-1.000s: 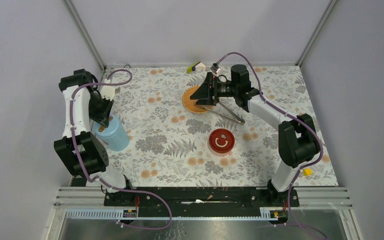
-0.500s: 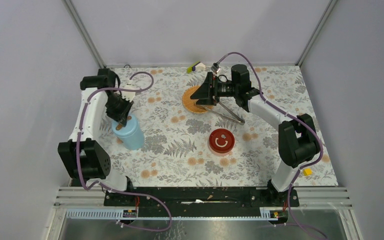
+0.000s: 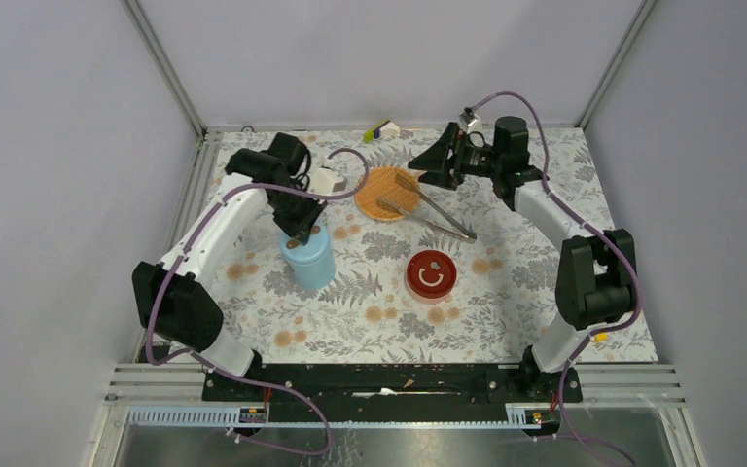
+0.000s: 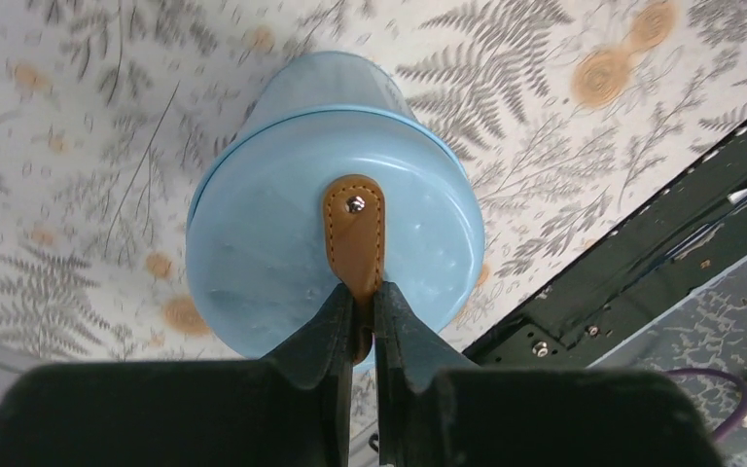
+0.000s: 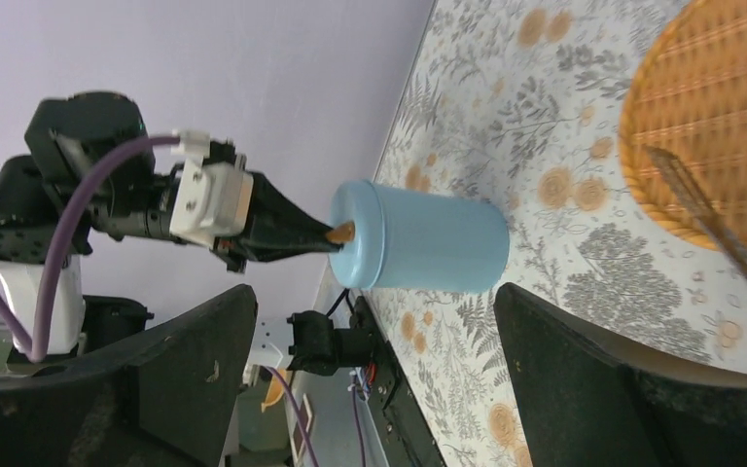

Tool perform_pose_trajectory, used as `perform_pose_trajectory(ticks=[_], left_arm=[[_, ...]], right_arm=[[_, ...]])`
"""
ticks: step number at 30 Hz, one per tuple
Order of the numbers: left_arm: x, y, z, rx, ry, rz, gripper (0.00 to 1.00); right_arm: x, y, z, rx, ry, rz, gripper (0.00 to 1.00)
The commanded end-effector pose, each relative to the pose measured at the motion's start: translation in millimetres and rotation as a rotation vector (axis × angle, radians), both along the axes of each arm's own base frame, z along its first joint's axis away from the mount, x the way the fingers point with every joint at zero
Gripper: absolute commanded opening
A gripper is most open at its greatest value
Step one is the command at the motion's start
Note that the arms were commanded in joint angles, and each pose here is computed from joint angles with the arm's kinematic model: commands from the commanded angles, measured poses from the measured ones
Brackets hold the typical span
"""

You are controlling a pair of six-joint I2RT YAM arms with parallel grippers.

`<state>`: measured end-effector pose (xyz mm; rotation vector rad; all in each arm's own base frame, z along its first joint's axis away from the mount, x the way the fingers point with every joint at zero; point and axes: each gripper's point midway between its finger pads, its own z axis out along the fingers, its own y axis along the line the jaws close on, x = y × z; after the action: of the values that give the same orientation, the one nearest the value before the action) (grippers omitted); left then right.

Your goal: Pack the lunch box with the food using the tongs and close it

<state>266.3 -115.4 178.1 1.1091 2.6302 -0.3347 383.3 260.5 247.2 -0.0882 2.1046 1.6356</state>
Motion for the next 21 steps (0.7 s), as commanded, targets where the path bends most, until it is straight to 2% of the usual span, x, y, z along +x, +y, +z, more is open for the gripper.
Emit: perform_pose_trajectory(ticks=[1, 10, 21], left_arm=[[-5.1, -54.7, -22.4, -0.07, 0.071, -0.068, 0.09], [-34.6, -117.1, -27.6, -0.058, 0.072, -0.22, 0.1], [-56.3, -141.2, -50.4, -0.067, 0.187, -0.274, 0.12]], right_arm=[[3.7, -25.5, 28.3, -0.012, -0.105, -0.081, 1.0], [30.1, -87.9, 23.7, -0.063, -0.063, -0.287, 1.0], [27.9, -95.3, 23.2, -0.053, -0.044, -0.3, 1.0]])
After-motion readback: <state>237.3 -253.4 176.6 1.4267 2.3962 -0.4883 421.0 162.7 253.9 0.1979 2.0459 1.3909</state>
